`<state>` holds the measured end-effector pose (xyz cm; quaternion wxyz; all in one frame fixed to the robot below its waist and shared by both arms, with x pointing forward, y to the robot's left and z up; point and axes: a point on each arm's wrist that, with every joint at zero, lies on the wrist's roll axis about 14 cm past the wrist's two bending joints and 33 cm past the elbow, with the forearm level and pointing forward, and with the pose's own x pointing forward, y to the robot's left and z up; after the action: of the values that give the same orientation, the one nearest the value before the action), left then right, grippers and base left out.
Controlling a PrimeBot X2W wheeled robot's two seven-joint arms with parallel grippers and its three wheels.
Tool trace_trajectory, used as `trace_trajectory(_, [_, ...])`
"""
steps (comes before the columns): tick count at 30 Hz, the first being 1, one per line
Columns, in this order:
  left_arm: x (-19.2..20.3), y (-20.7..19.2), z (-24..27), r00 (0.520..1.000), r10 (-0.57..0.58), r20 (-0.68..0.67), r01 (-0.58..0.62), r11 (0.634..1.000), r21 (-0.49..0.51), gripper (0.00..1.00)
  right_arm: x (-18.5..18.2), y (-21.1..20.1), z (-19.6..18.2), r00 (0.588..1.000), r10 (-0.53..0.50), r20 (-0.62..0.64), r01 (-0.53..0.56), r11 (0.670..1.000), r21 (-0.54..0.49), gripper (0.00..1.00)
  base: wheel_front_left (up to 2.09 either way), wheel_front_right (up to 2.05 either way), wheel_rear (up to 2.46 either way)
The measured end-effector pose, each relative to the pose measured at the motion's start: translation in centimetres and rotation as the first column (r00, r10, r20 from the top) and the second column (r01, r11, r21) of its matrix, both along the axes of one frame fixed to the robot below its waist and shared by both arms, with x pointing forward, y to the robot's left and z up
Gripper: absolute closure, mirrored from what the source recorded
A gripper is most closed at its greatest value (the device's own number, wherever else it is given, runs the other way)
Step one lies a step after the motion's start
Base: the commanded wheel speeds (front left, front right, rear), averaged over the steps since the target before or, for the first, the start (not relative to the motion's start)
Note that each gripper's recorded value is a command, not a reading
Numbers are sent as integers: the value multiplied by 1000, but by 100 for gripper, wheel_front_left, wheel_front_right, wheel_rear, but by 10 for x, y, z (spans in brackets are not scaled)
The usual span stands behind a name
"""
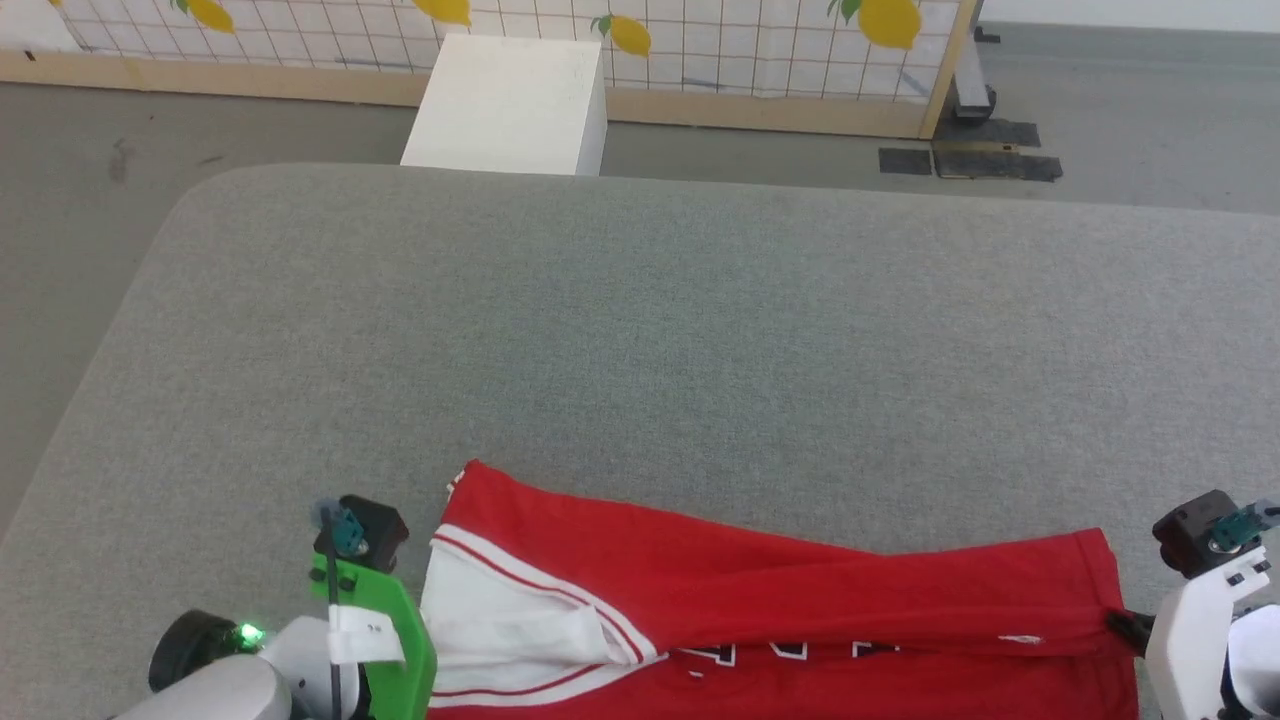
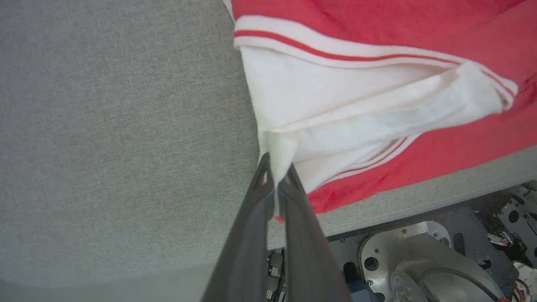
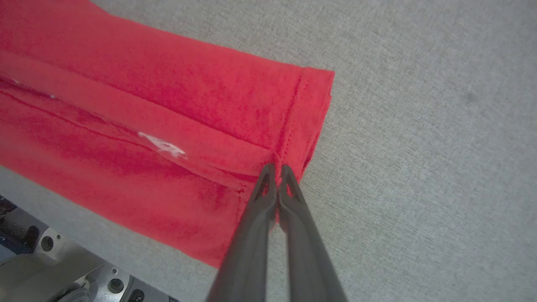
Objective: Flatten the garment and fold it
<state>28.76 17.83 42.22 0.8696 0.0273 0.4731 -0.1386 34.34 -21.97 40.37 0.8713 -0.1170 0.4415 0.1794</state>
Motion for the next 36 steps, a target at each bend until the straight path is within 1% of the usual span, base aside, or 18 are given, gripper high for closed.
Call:
trace_trajectory(3, [-11, -2, -11, 998, -27, -62, 28, 1000, 9, 100, -4, -1, -8, 1000, 14, -26, -15, 1000, -20, 100, 0, 0, 0])
trace_trajectory(9, [-20, -7, -29, 991, -52, -122, 54, 998, 19, 100, -13, -4, -24, 996, 15, -86, -18, 999, -38, 100, 0, 0, 0])
trace_trajectory(10, [-21, -9, -32, 990, -55, -131, 58, 998, 20, 96, -15, -5, -26, 995, 11, -99, -15, 999, -39, 100, 0, 0, 0])
trace_trajectory(11, [-22, -9, -35, 989, -61, -138, 65, 998, 22, 62, -16, -5, -28, 994, 9, -105, -13, 999, -39, 71, 0, 0, 0])
trace_trajectory(12, [-24, -10, -38, 987, -68, -145, 73, 997, 26, 0, -17, -5, -30, 994, 2, -110, -6, 999, -35, 0, 0, 0, 0])
trace_trajectory(15, [-24, -10, -43, 987, -71, -148, 76, 997, 32, 0, -19, -2, -32, 992, -9, -125, 7, 1000, -17, 0, 0, 0, 0])
trace_trajectory(18, [-18, -11, -40, 993, -60, -106, 63, 998, 26, 0, -18, 5, -29, 991, -49, -126, 55, 997, 47, 0, 0, 0, 0])
trace_trajectory(22, [-1, -18, -21, 999, -45, 14, 45, 999, -15, 0, -14, 8, -15, 991, -82, -105, 93, 990, 104, 0, 0, 0, 0])
trace_trajectory(26, [21, -18, 8, 985, -6, 172, 16, 998, -55, 0, -1, 10, 11, 993, -116, -35, 120, 977, 173, 0, 0, 0, 0])
trace_trajectory(28, [33, -18, 27, 964, 29, 264, -7, 996, -84, 0, 5, 11, 26, 991, -133, 9, 129, 969, 211, 0, 0, 0, 0])
trace_trajectory(32, [54, -12, 62, 892, 99, 442, -44, 990, -133, 0, 15, 15, 52, 980, -179, 87, 148, 947, 284, 0, 0, 0, 0])
trace_trajectory(35, [66, -3, 87, 806, 132, 577, -64, 989, -137, 0, 19, 15, 62, 968, -218, 124, 170, 933, 319, 0, 0, 0, 0])
trace_trajectory(36, [71, 1, 95, 770, 157, 618, -81, 985, -149, 0, 20, 15, 63, 964, -234, 129, 181, 927, 330, 0, 0, 0, 0])
